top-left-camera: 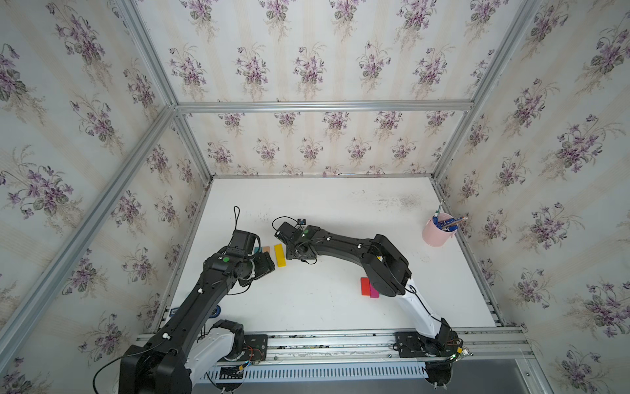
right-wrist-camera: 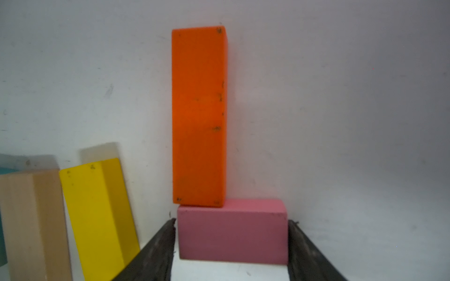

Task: Assemble the letter h with building blocks
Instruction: Assemble the building block at the center of the board.

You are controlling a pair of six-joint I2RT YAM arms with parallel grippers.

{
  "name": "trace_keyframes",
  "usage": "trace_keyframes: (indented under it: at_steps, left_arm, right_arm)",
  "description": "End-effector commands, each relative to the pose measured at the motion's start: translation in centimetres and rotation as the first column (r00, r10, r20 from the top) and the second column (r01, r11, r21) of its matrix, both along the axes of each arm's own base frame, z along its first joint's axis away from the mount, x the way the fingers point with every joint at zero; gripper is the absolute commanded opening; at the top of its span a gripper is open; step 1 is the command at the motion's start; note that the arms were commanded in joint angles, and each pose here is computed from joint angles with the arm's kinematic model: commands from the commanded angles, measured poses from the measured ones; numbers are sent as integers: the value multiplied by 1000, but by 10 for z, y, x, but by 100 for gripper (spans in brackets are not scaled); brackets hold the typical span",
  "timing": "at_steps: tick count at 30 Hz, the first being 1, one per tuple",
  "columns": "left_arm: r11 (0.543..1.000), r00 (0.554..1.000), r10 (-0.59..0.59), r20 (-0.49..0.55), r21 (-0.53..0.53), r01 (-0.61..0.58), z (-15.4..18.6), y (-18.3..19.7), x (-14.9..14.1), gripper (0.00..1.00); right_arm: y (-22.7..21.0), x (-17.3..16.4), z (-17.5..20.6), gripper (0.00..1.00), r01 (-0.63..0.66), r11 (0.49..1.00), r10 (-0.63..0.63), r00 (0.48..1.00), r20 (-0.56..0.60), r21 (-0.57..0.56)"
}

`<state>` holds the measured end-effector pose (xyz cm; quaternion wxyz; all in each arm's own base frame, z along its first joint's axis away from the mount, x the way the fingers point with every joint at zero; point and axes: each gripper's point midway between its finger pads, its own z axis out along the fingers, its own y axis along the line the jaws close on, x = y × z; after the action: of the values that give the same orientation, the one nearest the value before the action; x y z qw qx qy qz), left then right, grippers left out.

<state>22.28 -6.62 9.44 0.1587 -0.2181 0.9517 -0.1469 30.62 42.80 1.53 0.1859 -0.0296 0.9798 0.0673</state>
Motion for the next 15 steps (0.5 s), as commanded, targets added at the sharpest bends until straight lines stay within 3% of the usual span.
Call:
trace_keyframes:
  at_steps: [1, 15]
  left_arm:
    - [1000, 1000, -16, 10, -1, 16, 2, -1, 2, 78]
    - [1000, 1000, -15, 8, 0, 15, 1, -1, 3, 78]
  right_arm:
    - [-8, -26, -24, 70, -12, 1000, 8, 989, -145, -26]
    - [-3, -31, -19, 70, -19, 1000, 17, 989, -149, -11]
